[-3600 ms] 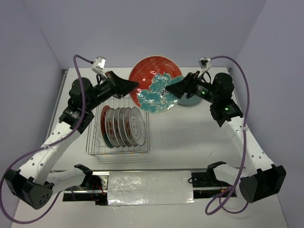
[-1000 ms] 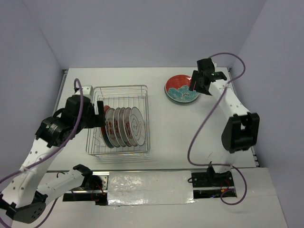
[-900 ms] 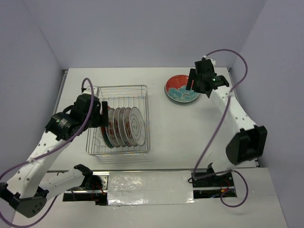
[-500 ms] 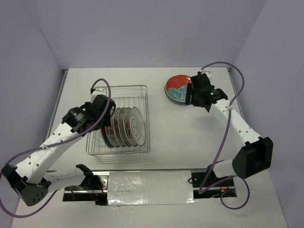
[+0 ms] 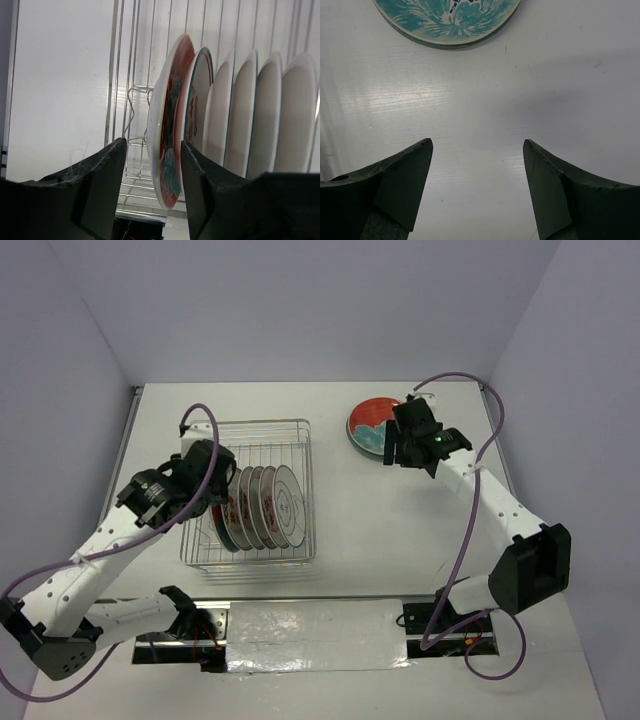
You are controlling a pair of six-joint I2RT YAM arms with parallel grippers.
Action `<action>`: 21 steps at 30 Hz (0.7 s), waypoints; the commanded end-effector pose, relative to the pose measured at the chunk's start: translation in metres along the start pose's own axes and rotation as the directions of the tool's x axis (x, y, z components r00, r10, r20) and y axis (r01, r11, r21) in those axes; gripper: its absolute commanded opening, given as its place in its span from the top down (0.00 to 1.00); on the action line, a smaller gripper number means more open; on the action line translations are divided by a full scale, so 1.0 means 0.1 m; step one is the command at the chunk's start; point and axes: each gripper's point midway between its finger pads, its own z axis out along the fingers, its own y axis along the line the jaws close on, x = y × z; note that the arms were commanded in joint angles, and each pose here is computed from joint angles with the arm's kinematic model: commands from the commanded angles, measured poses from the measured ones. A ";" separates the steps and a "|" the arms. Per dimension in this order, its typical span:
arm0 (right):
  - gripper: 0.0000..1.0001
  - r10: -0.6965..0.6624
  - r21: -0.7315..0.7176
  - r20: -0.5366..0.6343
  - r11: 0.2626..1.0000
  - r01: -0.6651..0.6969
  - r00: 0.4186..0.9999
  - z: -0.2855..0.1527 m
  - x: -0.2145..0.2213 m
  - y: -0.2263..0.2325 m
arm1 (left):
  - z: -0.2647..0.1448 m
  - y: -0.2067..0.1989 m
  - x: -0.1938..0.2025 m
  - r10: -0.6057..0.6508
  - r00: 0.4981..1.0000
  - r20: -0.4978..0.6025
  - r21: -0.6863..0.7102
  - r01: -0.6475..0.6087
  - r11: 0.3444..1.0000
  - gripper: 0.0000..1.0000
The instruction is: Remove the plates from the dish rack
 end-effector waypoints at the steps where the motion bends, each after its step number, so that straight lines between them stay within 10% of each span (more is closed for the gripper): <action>1: 0.20 -0.012 -0.019 0.016 1.000 0.012 1.000 0.03 -0.02 0.10 | -0.23 0.05 -0.24 -0.046 0.996 0.076 0.040 0.043 0.998 0.41; 21: 0.20 -0.059 -0.026 -0.032 0.998 0.058 0.998 0.13 0.18 0.23 | 0.24 0.05 0.13 0.049 0.999 -0.005 -0.090 -0.050 0.995 0.53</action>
